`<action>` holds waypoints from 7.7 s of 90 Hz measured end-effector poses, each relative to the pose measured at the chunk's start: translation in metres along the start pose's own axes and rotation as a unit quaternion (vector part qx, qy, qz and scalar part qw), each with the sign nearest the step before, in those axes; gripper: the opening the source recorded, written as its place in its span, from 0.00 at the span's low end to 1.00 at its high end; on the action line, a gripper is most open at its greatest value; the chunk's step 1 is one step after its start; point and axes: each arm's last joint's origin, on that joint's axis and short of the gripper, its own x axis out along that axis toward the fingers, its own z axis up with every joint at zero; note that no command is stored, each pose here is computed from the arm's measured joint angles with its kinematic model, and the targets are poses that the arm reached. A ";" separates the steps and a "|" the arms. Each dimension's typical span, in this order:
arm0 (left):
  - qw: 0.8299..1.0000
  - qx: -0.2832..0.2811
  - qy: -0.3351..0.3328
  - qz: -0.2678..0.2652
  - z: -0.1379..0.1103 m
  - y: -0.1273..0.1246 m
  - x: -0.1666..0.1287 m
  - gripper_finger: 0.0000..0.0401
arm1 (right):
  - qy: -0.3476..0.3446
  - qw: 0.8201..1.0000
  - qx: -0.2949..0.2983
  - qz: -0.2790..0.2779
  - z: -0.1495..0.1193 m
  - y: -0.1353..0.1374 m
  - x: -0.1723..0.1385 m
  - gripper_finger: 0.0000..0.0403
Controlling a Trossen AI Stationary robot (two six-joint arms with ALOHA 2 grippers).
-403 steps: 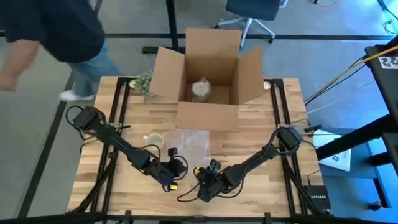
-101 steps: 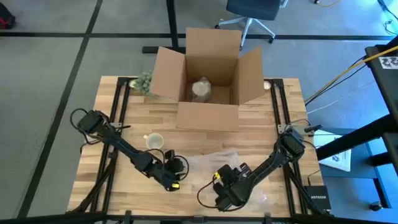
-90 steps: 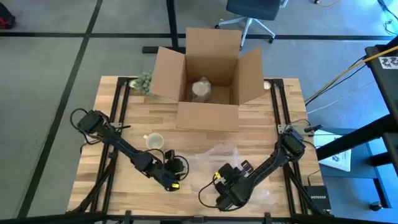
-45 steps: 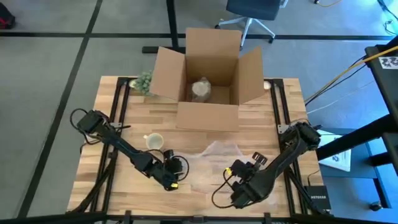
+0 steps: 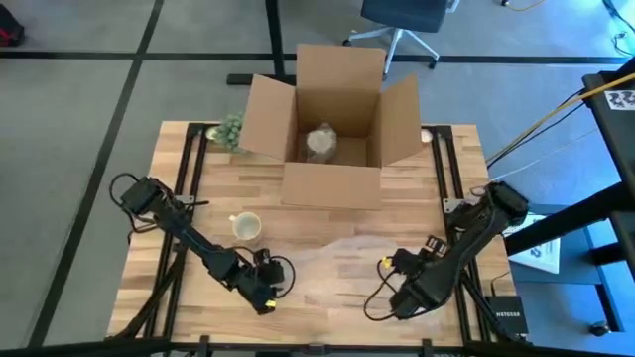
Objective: Wrap mug
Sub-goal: Prepare the bubble wrap on the table, then put the orange mug on top of the bubble wrap on the table
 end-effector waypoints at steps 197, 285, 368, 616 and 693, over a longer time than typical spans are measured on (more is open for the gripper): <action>0.997 -0.015 -0.038 0.068 0.007 0.043 0.010 0.33 | -0.034 0.979 -0.195 0.048 0.076 0.065 0.049 0.63; 0.997 -0.008 -0.047 0.064 0.007 0.042 0.010 0.33 | -0.162 0.952 0.193 0.176 0.069 0.110 0.052 0.51; 0.998 0.029 -0.042 0.035 0.006 0.036 0.010 0.33 | -0.152 0.979 0.117 -0.075 0.034 -0.021 0.024 0.00; 0.988 0.110 0.081 0.078 0.079 0.054 -0.161 0.02 | -0.324 0.916 0.030 0.233 0.040 0.093 0.054 0.75; 0.979 0.196 0.011 -0.054 0.159 -0.018 0.024 0.02 | -0.325 0.891 0.030 0.315 0.005 0.076 0.015 0.75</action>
